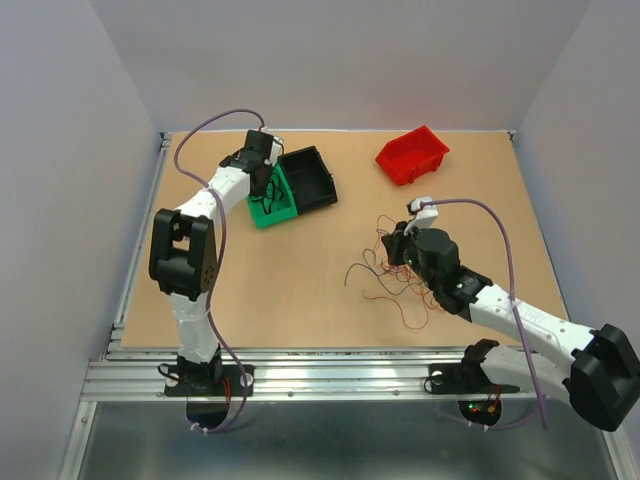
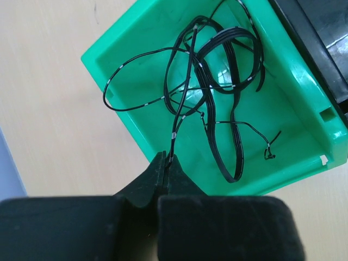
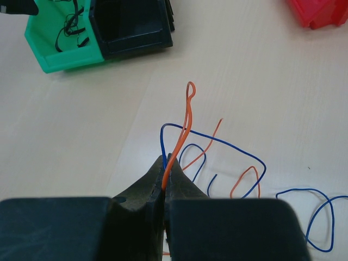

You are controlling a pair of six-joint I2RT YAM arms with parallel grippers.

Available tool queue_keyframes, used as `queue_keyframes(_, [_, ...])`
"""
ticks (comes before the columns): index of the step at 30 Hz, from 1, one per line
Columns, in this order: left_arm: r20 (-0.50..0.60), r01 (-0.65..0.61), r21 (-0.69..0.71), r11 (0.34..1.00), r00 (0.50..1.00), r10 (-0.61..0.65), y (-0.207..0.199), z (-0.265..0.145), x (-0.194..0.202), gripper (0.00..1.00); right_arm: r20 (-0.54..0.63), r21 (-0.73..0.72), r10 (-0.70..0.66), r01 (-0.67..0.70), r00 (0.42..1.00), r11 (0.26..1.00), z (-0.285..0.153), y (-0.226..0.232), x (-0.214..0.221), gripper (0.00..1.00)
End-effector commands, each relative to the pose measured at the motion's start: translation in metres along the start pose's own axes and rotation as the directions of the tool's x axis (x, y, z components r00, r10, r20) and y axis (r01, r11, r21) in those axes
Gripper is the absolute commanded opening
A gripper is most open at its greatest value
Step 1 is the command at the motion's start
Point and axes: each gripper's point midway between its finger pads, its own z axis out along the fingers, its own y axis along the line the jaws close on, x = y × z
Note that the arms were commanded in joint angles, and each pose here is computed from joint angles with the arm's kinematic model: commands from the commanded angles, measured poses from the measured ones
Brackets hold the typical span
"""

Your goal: Untangle the cables

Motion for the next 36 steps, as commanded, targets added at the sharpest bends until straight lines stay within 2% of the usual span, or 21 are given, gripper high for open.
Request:
queue_keyframes(1, [0.004,0.012,-0.057,0.998,1.000,-0.012,0.005,-0.005,-0.012,0.00,0.121,-0.054,0.036,-0.030,0.992,0.998,-0.002,0.018,-0.047,0.01])
queue_keyframes(11, [-0.074,-0.020,0.110,0.994,0.997,0.028,-0.035,0.028,-0.018,0.00,0.118,-0.060,0.037,-0.030,0.992,0.998,-0.001,0.019,-0.047,0.01])
queue_keyframes(14, [-0.091,-0.021,0.122,0.992,0.995,0.032,-0.041,0.044,-0.018,0.00,0.117,-0.058,0.034,-0.027,0.993,0.998,-0.001,0.018,-0.046,0.01])
queue_keyframes(24, [-0.221,-0.025,0.195,0.980,0.973,0.069,-0.068,0.097,0.041,0.00,0.118,-0.066,0.033,-0.025,0.993,0.998,-0.002,0.019,-0.046,0.01])
queue_keyframes(30, [-0.175,-0.008,0.195,0.981,0.984,0.043,-0.058,0.084,0.031,0.00,0.116,-0.067,0.034,-0.026,0.993,0.997,-0.002,0.020,-0.046,0.01])
queue_keyframes(32, [-0.116,-0.005,0.176,0.984,0.993,0.025,-0.050,0.070,0.016,0.07,0.116,-0.066,0.032,-0.025,0.993,0.997,-0.002,0.020,-0.046,0.01])
queue_keyframes(36, [-0.084,-0.006,0.147,0.989,0.996,0.019,-0.041,0.052,0.018,0.13,0.121,-0.065,0.032,-0.025,0.992,0.998,-0.003,0.019,-0.047,0.01])
